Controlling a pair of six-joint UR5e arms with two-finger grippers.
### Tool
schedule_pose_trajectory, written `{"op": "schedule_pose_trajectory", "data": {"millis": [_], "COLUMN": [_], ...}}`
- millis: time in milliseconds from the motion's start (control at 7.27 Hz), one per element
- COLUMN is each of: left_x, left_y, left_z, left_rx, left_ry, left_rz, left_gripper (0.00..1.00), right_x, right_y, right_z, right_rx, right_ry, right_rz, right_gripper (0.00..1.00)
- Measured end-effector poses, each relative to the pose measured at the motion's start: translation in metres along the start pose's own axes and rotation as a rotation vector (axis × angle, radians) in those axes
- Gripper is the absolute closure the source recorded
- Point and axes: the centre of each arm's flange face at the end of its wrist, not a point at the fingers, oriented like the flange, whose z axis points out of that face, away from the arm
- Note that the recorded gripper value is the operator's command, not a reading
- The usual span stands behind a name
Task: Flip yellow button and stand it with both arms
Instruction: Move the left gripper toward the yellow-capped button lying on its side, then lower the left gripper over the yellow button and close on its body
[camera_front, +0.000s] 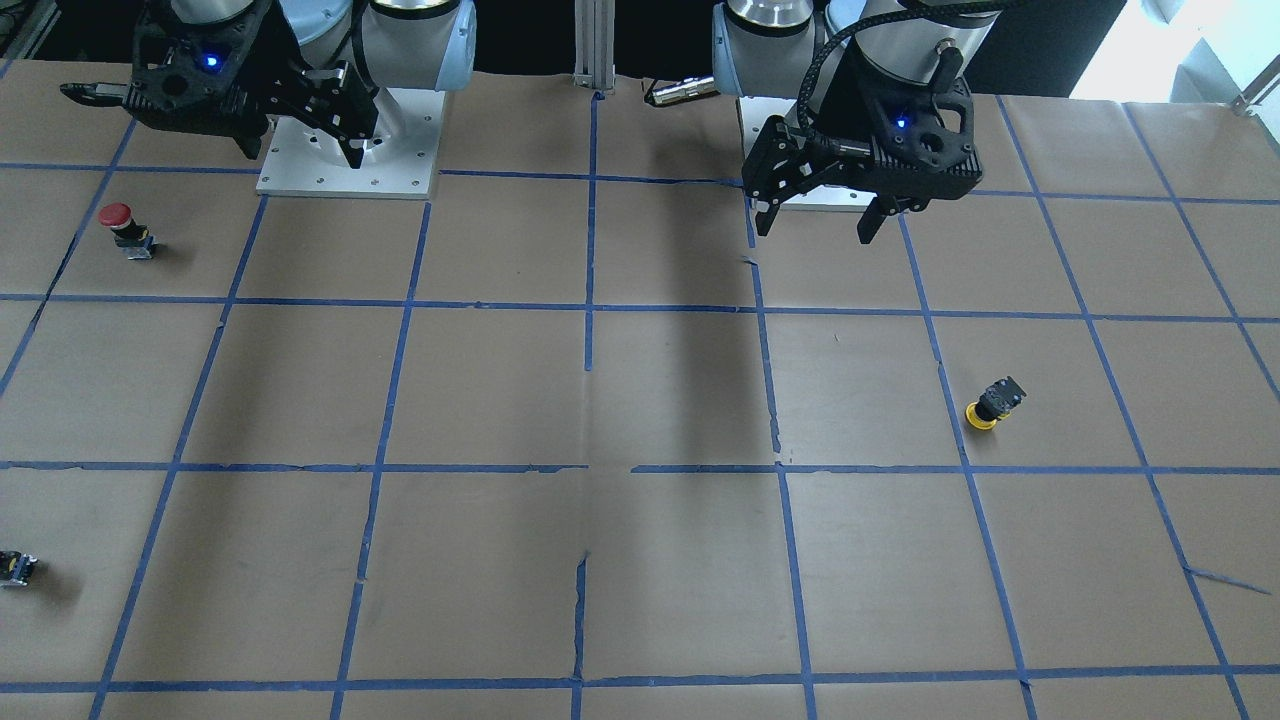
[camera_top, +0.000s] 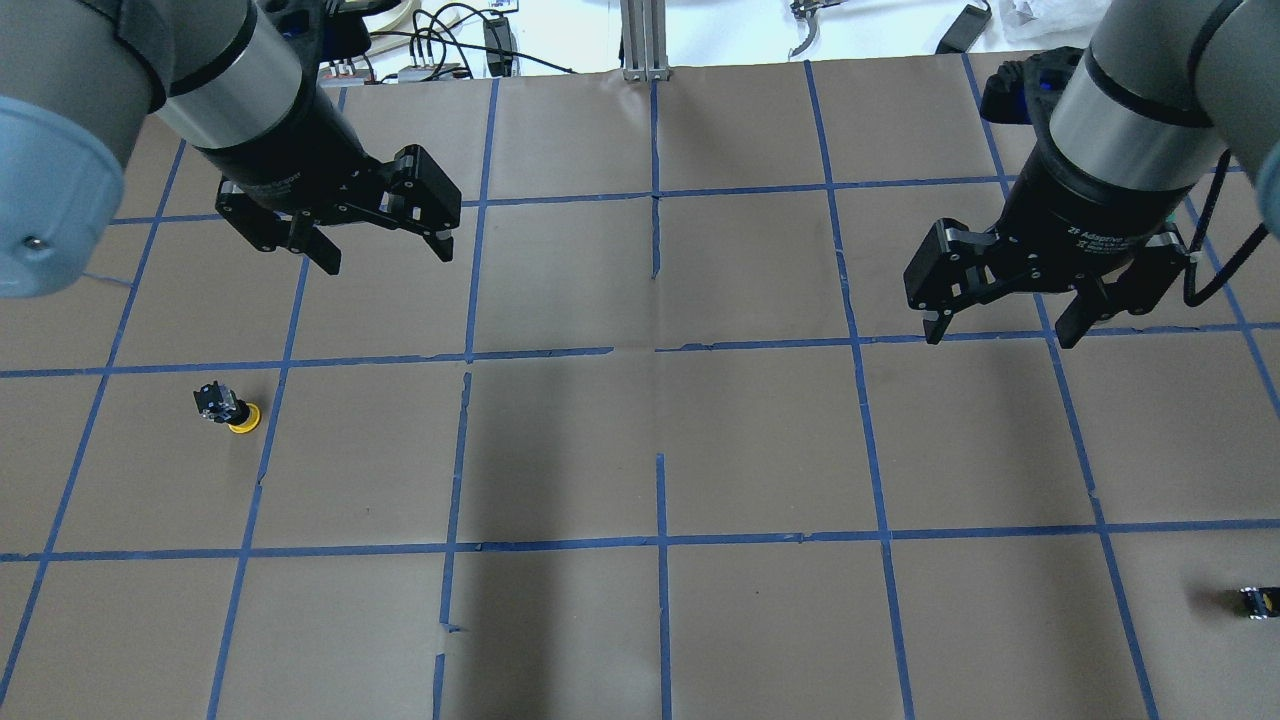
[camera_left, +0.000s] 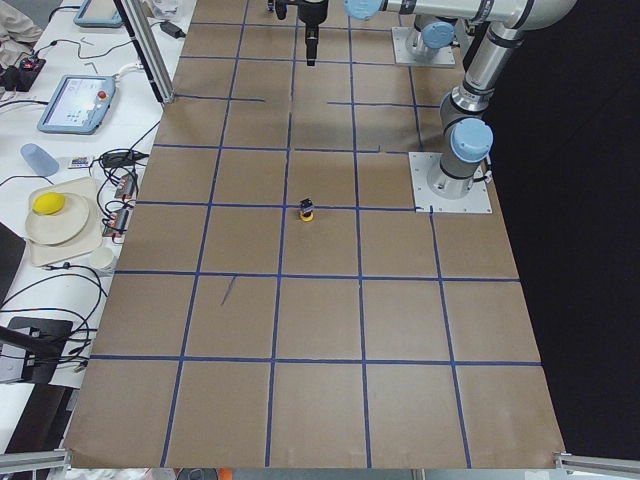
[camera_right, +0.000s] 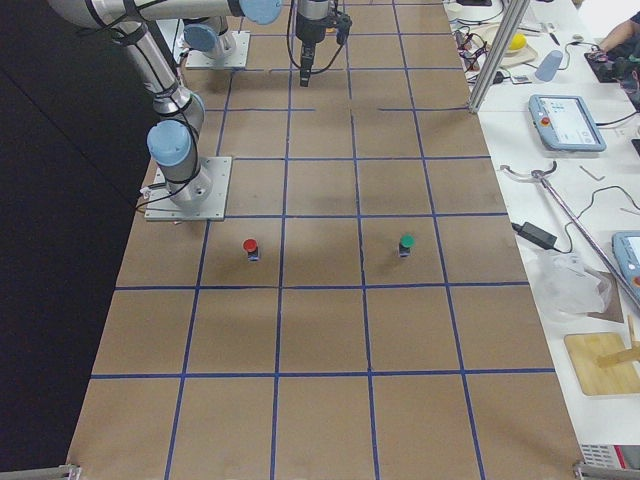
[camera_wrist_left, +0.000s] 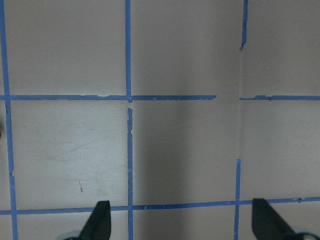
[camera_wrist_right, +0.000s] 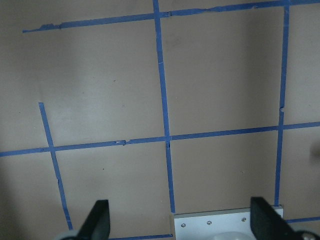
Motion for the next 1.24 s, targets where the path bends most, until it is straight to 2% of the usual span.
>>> {"op": "schedule_pose_trajectory", "data": {"millis": [688, 826, 1239], "left_x": [-0.028, -0.051, -0.157], "left_y": [-0.003, -0.005, -0.002], "left_z": [0.003, 0.012, 0.075], "left_rx": [-0.012, -0.036, -0.134], "left_ry": [-0.003, -0.004, 0.002], "left_rz": [-0.044, -0.065, -0.177], "left_gripper": [0.0, 0.0, 0.0], "right_x": [0.0, -0.001, 0.001], "right_y": [0.0, 0.0, -0.003], "right_z": [0.0, 0.0, 0.002], "right_rx": [-0.001, -0.001, -0.008], "right_ry": [-0.002, -0.004, -0.01], "right_rz": [-0.001, -0.001, -0.011], "right_gripper": [0.0, 0.0, 0.0]}}
